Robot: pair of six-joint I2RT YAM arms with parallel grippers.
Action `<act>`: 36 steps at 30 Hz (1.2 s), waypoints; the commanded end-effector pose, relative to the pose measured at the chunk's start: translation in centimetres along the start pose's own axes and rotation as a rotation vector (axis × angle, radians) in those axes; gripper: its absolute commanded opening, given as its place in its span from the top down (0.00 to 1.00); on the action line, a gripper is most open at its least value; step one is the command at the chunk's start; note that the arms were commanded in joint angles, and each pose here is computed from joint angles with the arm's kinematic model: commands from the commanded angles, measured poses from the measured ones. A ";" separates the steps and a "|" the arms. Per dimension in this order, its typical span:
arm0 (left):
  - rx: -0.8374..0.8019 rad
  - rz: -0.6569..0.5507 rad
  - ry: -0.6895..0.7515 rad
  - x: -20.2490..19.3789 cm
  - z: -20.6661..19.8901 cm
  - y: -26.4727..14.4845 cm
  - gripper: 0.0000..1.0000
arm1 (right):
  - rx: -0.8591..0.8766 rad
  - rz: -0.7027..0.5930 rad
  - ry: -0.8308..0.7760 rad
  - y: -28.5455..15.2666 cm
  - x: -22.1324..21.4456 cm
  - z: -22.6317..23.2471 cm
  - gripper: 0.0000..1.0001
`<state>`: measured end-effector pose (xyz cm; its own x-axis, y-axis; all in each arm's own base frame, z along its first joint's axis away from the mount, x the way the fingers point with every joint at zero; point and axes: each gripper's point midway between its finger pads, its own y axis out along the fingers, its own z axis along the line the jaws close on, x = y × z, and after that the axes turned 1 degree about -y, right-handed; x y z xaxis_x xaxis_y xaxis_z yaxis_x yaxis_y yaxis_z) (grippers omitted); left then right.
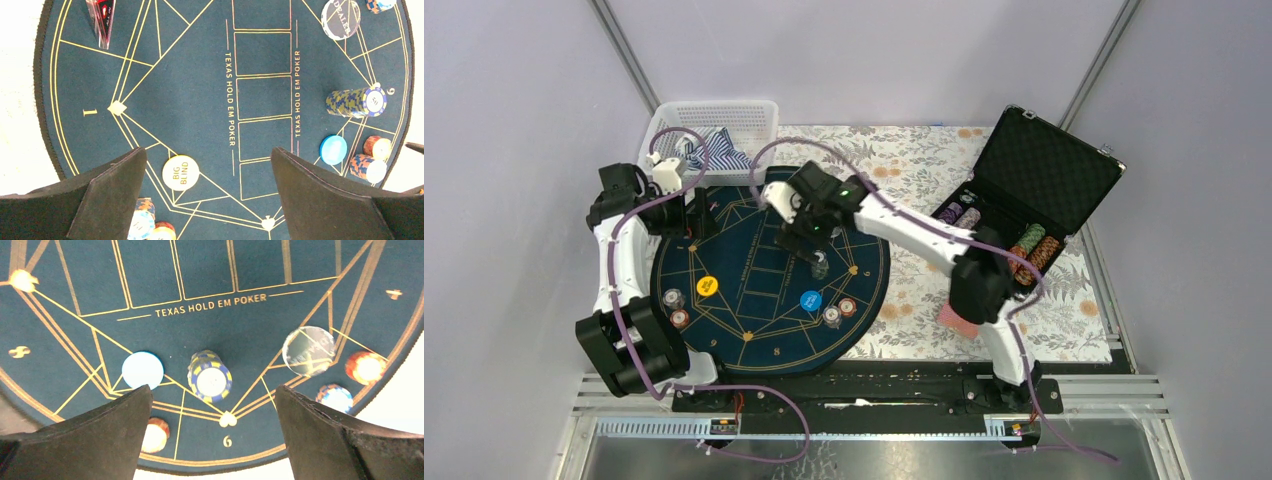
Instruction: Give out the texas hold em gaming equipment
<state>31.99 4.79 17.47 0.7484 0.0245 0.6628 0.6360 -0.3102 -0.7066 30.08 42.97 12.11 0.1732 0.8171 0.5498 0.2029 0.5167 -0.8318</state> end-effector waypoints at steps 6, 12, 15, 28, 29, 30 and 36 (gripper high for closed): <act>-0.062 -0.072 0.091 2.6 -2.1 -1.4 0.01 | -0.013 -0.339 0.257 -12.0 1.2 -5.1 0.00; -0.057 -0.059 0.082 2.2 -3.1 -0.8 0.01 | 0.019 -0.299 0.268 -11.2 -2.2 -3.1 0.00; -0.076 -0.074 0.053 1.9 -3.9 -0.1 0.01 | 0.044 -0.269 0.282 -9.4 -3.3 -2.2 0.00; -0.052 -0.081 -0.005 1.8 -4.6 1.1 0.01 | 0.015 -0.129 0.171 -2.0 -2.4 0.3 0.06; -0.048 -0.087 -0.004 1.9 -4.6 1.1 0.01 | 0.026 -0.133 0.175 -1.8 -2.1 0.4 0.07; -0.044 -0.089 -0.002 1.9 -4.6 1.0 0.01 | 0.037 -0.135 0.181 -1.5 -1.9 0.4 0.09; -0.023 -0.097 0.003 2.3 -4.3 0.8 0.01 | 0.073 -0.121 0.200 0.2 -1.6 0.7 0.17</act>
<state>32.56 0.05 17.87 0.7351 0.0545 0.6757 0.6457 -0.3598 -0.6735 28.31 40.43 9.85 0.3426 0.7156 0.6087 0.1600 0.5940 -0.7884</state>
